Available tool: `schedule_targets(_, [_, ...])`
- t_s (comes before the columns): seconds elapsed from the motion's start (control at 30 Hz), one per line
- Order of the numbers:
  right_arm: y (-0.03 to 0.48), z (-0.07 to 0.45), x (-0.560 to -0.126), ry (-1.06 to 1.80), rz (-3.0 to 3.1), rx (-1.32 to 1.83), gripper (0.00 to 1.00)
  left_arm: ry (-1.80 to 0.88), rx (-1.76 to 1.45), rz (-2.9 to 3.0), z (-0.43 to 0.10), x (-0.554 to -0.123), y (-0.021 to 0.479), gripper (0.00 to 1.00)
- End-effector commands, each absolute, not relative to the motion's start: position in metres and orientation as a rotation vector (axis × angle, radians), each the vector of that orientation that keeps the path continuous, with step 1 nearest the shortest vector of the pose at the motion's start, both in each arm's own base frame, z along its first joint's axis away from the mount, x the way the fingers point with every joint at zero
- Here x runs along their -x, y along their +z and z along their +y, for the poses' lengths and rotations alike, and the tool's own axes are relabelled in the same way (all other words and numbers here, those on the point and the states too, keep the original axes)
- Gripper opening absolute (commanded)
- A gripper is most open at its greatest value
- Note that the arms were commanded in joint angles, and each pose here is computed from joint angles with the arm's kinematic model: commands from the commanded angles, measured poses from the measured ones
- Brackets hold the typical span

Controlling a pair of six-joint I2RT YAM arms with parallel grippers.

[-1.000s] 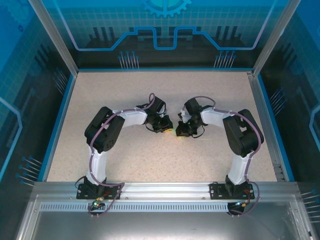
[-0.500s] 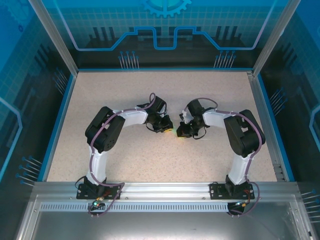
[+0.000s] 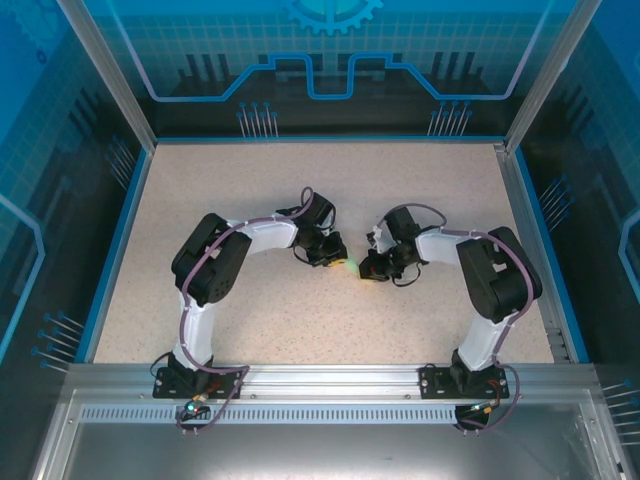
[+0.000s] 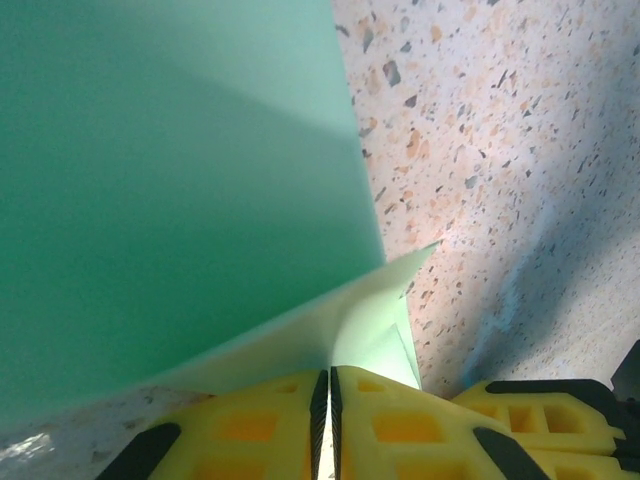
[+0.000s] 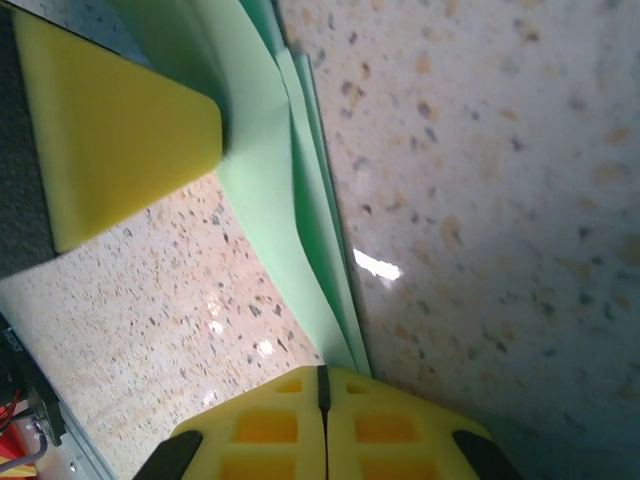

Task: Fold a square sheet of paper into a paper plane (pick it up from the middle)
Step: Fold the wing for the fifth time at the center of the table.

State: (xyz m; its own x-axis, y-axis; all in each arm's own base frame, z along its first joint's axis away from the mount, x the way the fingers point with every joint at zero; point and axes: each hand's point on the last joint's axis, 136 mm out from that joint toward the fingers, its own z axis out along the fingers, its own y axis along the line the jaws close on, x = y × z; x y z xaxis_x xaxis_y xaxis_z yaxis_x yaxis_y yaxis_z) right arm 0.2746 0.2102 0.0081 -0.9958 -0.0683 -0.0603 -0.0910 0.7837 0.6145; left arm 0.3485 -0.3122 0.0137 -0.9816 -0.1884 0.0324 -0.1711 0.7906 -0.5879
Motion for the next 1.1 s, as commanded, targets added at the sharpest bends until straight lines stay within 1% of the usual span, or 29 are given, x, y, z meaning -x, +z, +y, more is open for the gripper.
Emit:
schedule_targets(0.0, [-0.024, 0.167, -0.209, 0.807, 3.263, -0.100, 0.06, -0.667, 0.403, 3.044, -0.273, -0.341, -0.029, 0.15])
schedule_targets(0.13, [-0.025, 0.163, -0.203, 0.800, 3.274, -0.143, 0.05, -0.678, 0.396, 3.044, -0.275, -0.342, -0.028, 0.14])
schedule_targets(0.2, [-0.019, 0.164, -0.206, 0.813, 3.248, -0.145, 0.05, -0.689, 0.389, 3.042, -0.276, -0.342, -0.027, 0.14])
schedule_targets(0.33, [0.022, 0.185, -0.237, 0.923, 3.064, -0.076, 0.05, -0.724, 0.378, 3.038, -0.280, -0.343, -0.025, 0.14])
schedule_targets(0.4, [0.046, 0.200, -0.253, 0.941, 2.968, 0.003, 0.06, -0.739, 0.372, 3.037, -0.282, -0.343, -0.024, 0.14])
schedule_targets(0.47, [0.058, 0.211, -0.266, 0.944, 2.919, 0.056, 0.06, -0.741, 0.363, 3.035, -0.284, -0.343, -0.023, 0.14])
schedule_targets(0.67, [0.040, 0.224, -0.289, 0.934, 2.945, 0.077, 0.05, -0.748, 0.353, 3.035, -0.286, -0.343, -0.022, 0.13])
schedule_targets(0.9, [0.022, 0.228, -0.298, 0.924, 2.964, 0.078, 0.05, -0.759, 0.343, 3.036, -0.288, -0.343, -0.021, 0.13])
schedule_targets(1.07, [0.023, 0.233, -0.303, 0.953, 2.948, 0.088, 0.05, -0.766, 0.336, 3.034, -0.289, -0.343, -0.019, 0.13])
